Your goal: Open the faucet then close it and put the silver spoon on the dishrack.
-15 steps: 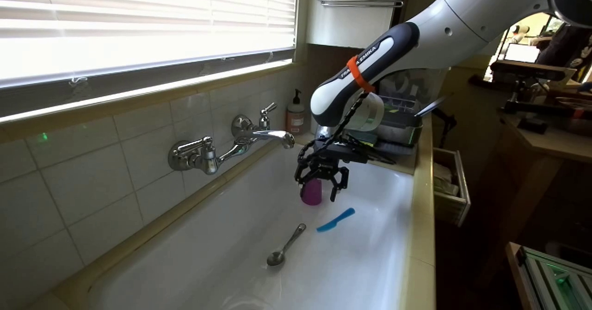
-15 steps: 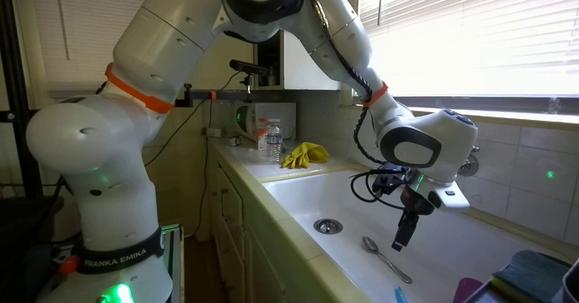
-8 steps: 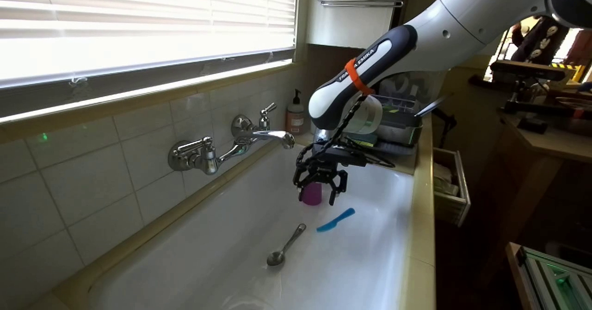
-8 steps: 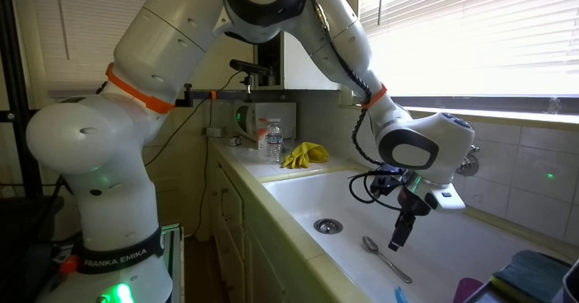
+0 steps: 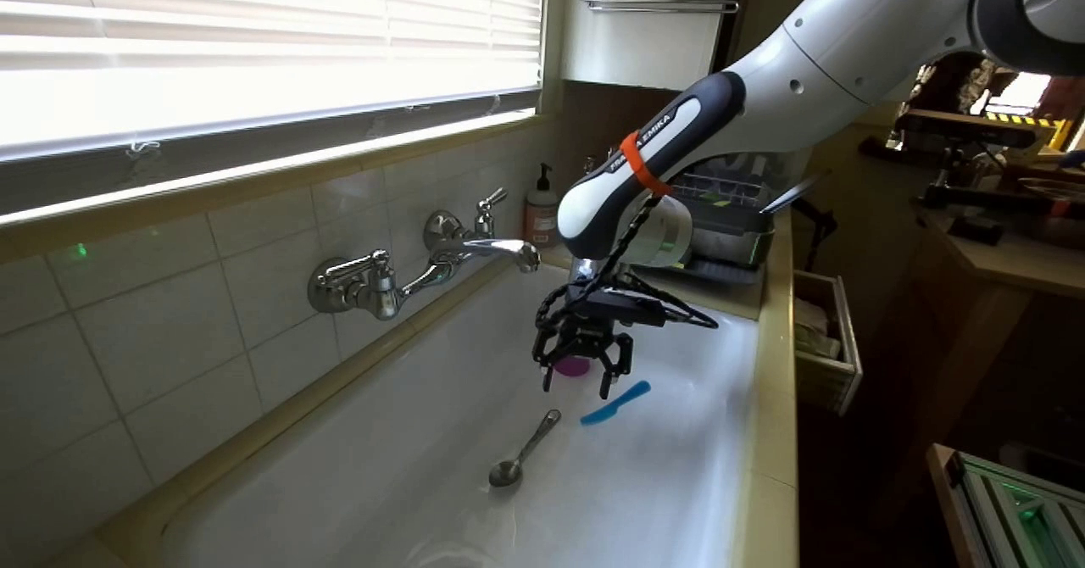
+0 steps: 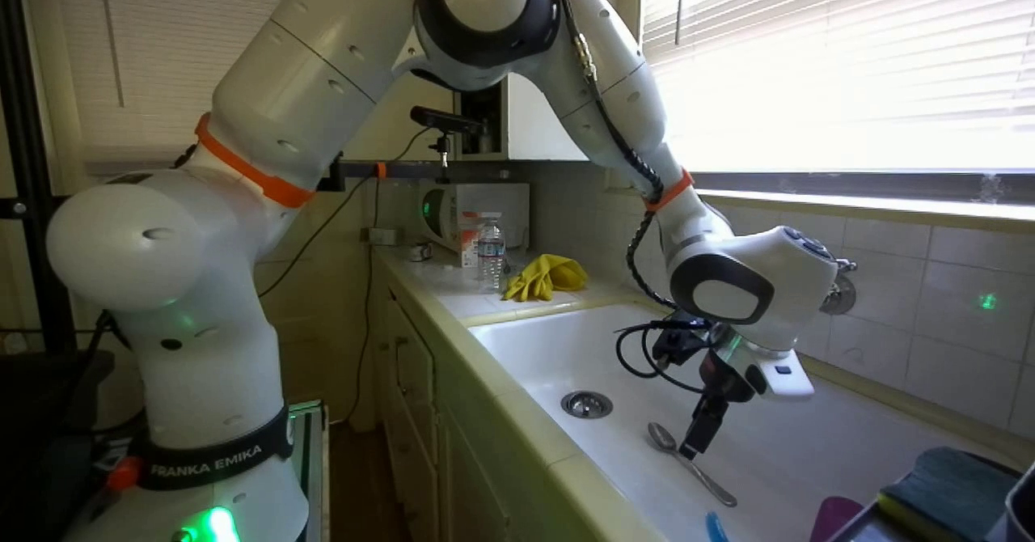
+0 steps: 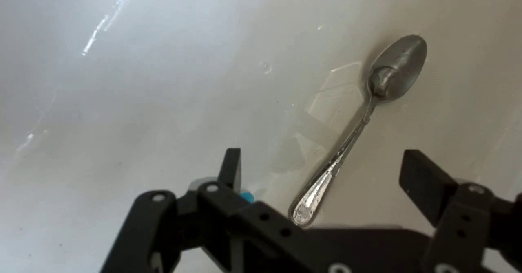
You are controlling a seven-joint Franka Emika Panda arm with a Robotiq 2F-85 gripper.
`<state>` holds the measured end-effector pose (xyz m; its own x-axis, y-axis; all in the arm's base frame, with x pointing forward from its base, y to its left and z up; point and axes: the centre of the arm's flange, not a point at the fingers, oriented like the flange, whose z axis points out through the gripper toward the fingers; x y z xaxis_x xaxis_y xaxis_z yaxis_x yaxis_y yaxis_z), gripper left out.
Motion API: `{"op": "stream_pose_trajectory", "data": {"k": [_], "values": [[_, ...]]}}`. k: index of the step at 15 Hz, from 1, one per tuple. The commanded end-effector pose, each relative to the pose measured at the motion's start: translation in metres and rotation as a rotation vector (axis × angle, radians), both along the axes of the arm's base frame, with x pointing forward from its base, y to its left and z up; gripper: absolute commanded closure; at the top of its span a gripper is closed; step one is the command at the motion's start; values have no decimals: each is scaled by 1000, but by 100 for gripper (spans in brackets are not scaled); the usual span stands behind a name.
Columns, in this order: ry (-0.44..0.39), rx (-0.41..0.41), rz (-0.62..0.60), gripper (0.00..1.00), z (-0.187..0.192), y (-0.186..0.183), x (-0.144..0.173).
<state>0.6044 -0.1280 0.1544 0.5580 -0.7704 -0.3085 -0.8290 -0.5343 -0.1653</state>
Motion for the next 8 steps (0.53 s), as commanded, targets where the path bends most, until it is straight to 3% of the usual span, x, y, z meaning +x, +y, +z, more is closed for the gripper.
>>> {"op": "stream_pose_trajectory", "data": {"k": [1, 8], "values": [[-23, 32, -11, 0, -24, 1, 7], [-48, 51, -31, 0, -52, 12, 28]]}}
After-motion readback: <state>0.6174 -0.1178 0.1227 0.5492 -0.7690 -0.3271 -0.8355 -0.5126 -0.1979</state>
